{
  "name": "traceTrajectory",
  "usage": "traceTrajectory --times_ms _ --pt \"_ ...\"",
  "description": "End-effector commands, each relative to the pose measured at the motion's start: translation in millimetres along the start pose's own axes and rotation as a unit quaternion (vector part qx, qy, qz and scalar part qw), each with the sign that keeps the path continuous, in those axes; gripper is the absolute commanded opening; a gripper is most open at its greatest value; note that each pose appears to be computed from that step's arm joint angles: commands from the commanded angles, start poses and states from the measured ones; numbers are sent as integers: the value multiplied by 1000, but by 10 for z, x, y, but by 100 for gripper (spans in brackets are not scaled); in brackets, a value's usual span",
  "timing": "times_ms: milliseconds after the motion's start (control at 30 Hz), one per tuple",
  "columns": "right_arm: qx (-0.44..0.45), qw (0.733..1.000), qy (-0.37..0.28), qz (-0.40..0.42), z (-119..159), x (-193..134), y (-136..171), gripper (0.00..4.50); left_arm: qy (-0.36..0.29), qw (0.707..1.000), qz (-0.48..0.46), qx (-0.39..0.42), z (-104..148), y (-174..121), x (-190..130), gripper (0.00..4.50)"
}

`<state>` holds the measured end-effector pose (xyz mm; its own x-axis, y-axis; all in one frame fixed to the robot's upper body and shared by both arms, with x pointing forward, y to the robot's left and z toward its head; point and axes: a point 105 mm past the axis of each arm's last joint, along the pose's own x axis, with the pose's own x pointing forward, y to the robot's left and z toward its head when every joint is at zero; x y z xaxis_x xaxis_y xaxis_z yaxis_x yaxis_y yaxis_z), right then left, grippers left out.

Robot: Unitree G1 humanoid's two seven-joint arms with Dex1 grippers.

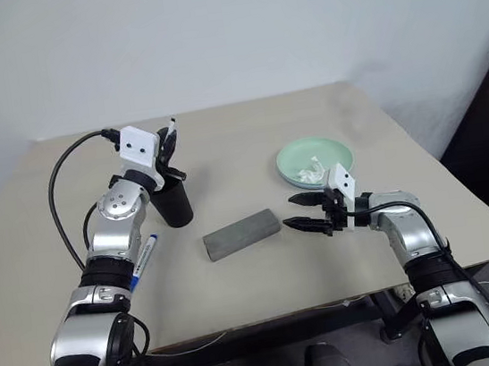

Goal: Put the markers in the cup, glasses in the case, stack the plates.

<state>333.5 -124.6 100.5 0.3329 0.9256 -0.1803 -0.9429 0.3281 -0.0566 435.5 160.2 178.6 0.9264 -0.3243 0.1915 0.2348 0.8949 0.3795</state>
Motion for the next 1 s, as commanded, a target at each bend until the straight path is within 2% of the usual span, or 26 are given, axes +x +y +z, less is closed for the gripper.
traceTrajectory --times_ms 33,267,467,633,767,867,1000 --pt "-24 1000 -14 -12 152 -55 -43 302 -44 999 14 16 266 81 84 185" --pt "-24 1000 -13 -10 155 -44 -42 302 -51 998 21 3 292 104 69 418" --pt "-25 1000 -14 -6 164 -19 -36 302 -54 997 47 -20 394 242 12 418" --pt "-26 1000 -13 -6 162 -31 -43 302 -17 995 76 -55 523 557 -217 418" --pt "-24 1000 -11 -5 146 -32 -50 302 60 991 91 -80 448 765 -469 418" --pt "-23 1000 -9 -2 139 -18 -55 302 119 987 71 -76 368 791 -634 418" --pt "-24 1000 -8 4 146 10 -62 302 225 971 36 -75 137 785 -883 418"
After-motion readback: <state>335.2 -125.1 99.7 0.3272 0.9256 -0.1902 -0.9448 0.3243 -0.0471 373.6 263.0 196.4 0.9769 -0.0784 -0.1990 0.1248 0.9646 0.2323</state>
